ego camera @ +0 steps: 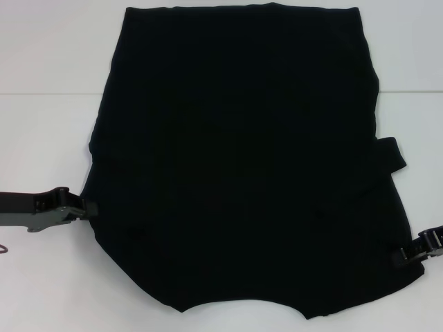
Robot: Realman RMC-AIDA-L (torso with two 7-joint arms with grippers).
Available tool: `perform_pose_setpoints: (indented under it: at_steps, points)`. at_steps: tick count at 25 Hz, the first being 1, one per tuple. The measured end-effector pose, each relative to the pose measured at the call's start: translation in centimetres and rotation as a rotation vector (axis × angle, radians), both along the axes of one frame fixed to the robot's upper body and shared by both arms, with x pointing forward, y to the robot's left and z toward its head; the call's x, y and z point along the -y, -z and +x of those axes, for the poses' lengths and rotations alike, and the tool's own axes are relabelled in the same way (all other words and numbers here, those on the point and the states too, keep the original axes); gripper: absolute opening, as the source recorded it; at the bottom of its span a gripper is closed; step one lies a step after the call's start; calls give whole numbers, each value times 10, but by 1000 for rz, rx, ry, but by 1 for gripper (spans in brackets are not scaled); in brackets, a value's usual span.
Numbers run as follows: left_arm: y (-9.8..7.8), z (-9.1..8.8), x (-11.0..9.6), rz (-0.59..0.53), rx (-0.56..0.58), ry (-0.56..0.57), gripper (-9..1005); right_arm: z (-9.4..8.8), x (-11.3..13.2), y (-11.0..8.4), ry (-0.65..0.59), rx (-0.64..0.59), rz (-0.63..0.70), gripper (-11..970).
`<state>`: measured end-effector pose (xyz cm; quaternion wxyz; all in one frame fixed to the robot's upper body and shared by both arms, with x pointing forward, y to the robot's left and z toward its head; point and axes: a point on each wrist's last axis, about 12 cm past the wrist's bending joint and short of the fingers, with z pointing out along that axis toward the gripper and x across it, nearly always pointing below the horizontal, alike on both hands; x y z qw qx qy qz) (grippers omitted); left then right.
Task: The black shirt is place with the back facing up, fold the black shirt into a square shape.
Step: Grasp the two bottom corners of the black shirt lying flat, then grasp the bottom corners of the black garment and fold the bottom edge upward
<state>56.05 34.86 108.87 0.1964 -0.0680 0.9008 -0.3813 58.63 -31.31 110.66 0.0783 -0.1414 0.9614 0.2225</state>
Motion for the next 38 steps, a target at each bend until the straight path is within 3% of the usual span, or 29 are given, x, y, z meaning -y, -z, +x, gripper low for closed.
perform_pose_setpoints:
  at_steps: [9,12,17,31,38]
  points:
    - [0,0,0,-1,1,-1,55,-2,-4,2,-14,-19,5,479]
    - [0,0,0,-2,1,-1,55,-1,-3,2,-10,-18,6,296]
    - [0,0,0,-2,1,0,55,-1,-2,2,-5,-18,6,73]
    - [-5,-2,1,-13,-5,42,55,-2,6,-5,21,-12,37,38]
    - [-10,-12,6,-37,-14,177,56,-9,9,-6,6,-54,49,37]
